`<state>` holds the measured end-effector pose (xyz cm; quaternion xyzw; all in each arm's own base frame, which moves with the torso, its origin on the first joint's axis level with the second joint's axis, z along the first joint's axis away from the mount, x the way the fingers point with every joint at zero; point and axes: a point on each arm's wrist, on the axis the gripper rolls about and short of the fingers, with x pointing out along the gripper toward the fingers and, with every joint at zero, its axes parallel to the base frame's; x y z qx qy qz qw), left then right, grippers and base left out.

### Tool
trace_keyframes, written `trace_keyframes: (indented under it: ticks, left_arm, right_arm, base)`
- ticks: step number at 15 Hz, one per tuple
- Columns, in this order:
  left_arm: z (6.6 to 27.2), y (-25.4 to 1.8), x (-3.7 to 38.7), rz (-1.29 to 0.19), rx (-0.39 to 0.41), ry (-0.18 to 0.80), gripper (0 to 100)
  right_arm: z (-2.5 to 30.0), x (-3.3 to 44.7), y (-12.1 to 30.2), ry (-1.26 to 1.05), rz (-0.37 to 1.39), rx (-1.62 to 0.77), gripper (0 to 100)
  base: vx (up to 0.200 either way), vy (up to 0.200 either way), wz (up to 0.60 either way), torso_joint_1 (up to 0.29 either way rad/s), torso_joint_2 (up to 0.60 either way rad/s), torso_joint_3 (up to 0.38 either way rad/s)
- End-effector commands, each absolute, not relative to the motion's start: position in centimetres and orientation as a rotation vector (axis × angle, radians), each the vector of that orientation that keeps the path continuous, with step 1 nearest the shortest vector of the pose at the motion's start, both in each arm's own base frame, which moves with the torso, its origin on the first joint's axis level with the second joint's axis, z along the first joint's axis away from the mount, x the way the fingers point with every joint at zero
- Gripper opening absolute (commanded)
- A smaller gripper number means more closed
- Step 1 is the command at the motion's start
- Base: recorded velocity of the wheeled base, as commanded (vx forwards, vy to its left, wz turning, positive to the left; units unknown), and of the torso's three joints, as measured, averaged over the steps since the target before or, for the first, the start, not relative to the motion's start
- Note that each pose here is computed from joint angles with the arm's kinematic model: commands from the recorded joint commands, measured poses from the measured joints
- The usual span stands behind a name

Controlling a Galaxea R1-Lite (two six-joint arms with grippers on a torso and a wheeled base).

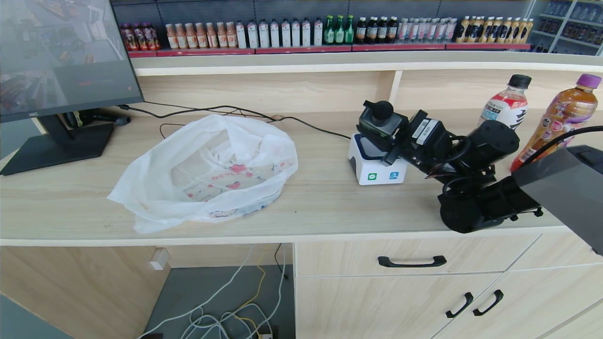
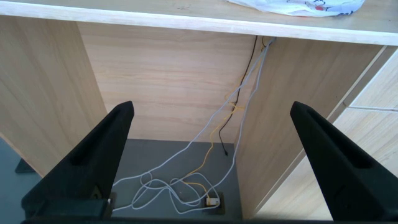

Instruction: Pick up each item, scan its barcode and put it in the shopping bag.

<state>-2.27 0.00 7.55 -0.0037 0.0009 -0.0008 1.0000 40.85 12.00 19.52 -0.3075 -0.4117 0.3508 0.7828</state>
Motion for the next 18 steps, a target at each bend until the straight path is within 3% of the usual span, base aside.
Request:
trace_keyframes:
  ticks: [1, 12, 18]
  left_arm:
    - [7.6, 0.0, -2.3, -0.002, -0.008, 0.002, 100]
    - [7.6, 0.0, -2.3, -0.002, -0.008, 0.002, 100]
    - [7.6, 0.0, -2.3, -0.002, -0.008, 0.002, 100]
  right_arm:
    - [19.9, 40.7, 12.0, -0.897, 0.754, -0.666, 0]
    - [24.0, 36.7, 11.3, -0.911, 0.7, -0.59, 0]
    - [24.3, 33.0, 9.9, -0.803, 0.664, -0.5, 0]
  base:
    - [0.0, 0.0, 0.0, 0.0, 0.0, 0.0]
    - [0.0, 0.0, 0.0, 0.0, 0.0, 0.0]
    - [0.0, 0.0, 0.0, 0.0, 0.0, 0.0]
